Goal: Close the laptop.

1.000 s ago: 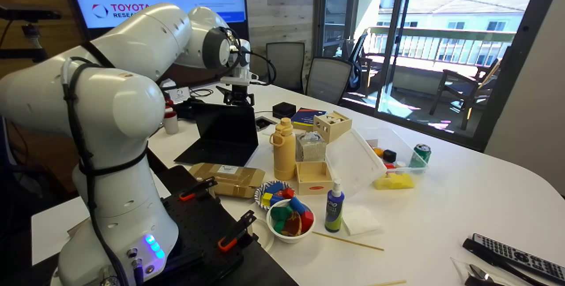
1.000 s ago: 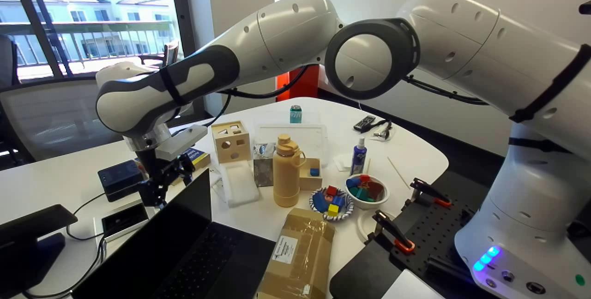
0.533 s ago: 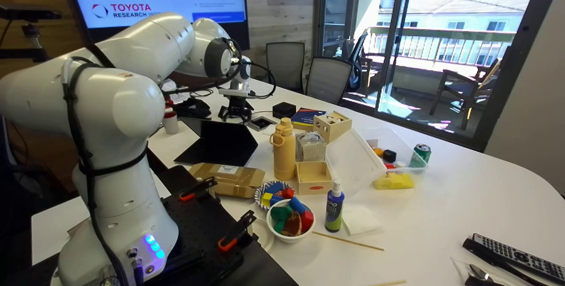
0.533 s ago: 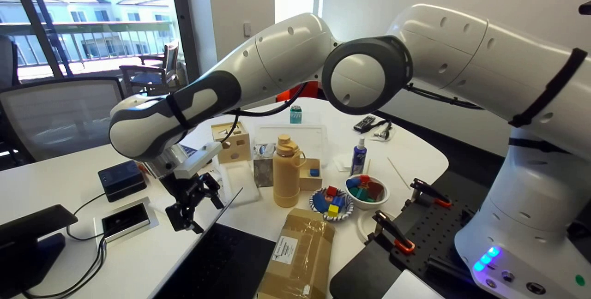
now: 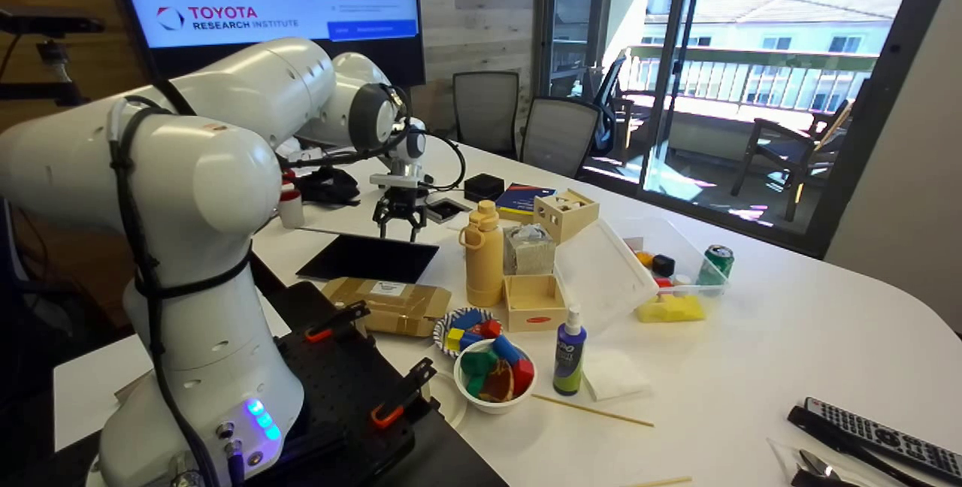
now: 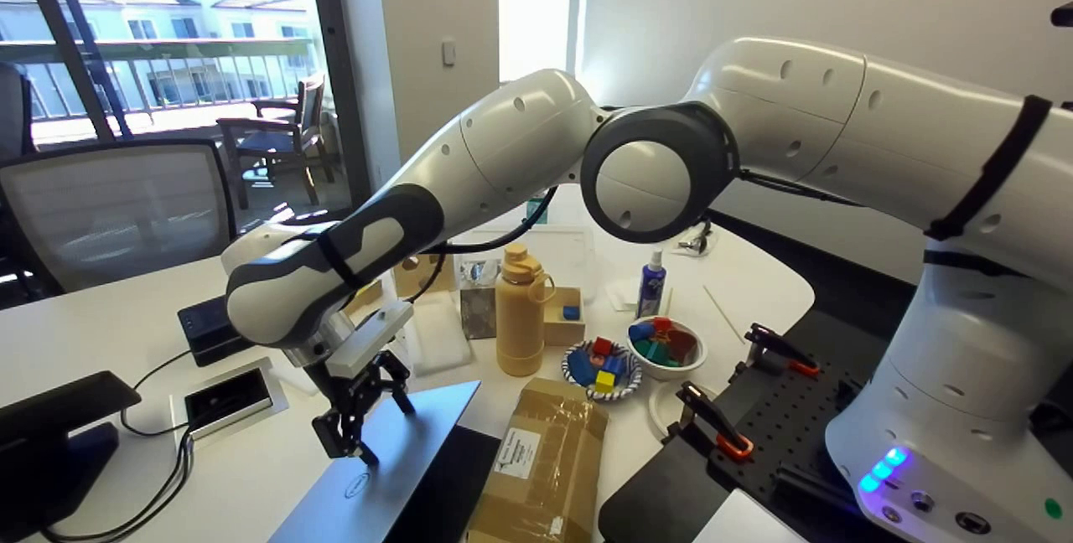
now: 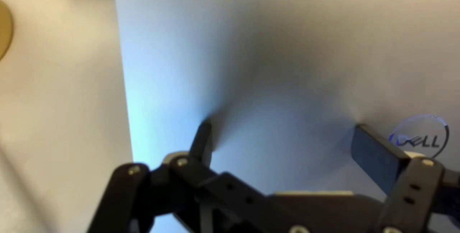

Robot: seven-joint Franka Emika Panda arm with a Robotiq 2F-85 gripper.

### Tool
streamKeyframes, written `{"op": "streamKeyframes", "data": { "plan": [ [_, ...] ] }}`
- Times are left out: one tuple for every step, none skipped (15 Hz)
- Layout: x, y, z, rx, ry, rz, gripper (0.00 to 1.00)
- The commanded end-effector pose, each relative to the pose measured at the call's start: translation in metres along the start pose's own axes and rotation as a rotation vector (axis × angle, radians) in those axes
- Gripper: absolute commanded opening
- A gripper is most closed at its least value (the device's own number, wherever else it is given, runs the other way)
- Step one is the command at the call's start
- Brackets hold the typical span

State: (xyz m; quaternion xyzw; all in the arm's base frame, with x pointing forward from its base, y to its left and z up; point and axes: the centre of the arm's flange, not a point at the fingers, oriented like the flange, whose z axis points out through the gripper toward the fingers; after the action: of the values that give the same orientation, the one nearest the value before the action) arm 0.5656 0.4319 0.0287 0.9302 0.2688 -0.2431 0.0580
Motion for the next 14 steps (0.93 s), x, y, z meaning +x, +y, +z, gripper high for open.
{"op": "streamKeyframes", "data": {
  "plan": [
    [0.003, -0.001, 0.035, -0.002, 0.115, 0.056, 1.00],
    [0.003, 0.003, 0.041, -0.003, 0.155, 0.063, 1.00],
    [0.004, 0.004, 0.046, 0.003, 0.186, 0.081, 1.00],
    [0.004, 0.006, 0.054, 0.004, 0.204, 0.088, 1.00],
    [0.004, 0.007, 0.060, 0.005, 0.221, 0.099, 1.00],
    [0.003, 0.008, 0.067, 0.009, 0.233, 0.109, 1.00],
    [0.003, 0.008, 0.072, 0.010, 0.238, 0.123, 1.00],
    [0.002, 0.009, 0.078, 0.015, 0.239, 0.133, 1.00],
    [0.000, 0.009, 0.083, 0.019, 0.235, 0.136, 1.00],
    [-0.003, 0.008, 0.088, 0.030, 0.229, 0.144, 1.00],
    [-0.008, 0.008, 0.087, 0.038, 0.228, 0.148, 1.00],
    [-0.011, 0.009, 0.089, 0.040, 0.234, 0.157, 1.00],
    [-0.012, 0.011, 0.087, 0.047, 0.248, 0.172, 1.00],
    [-0.012, 0.012, 0.084, 0.053, 0.266, 0.191, 1.00]
  ]
}}
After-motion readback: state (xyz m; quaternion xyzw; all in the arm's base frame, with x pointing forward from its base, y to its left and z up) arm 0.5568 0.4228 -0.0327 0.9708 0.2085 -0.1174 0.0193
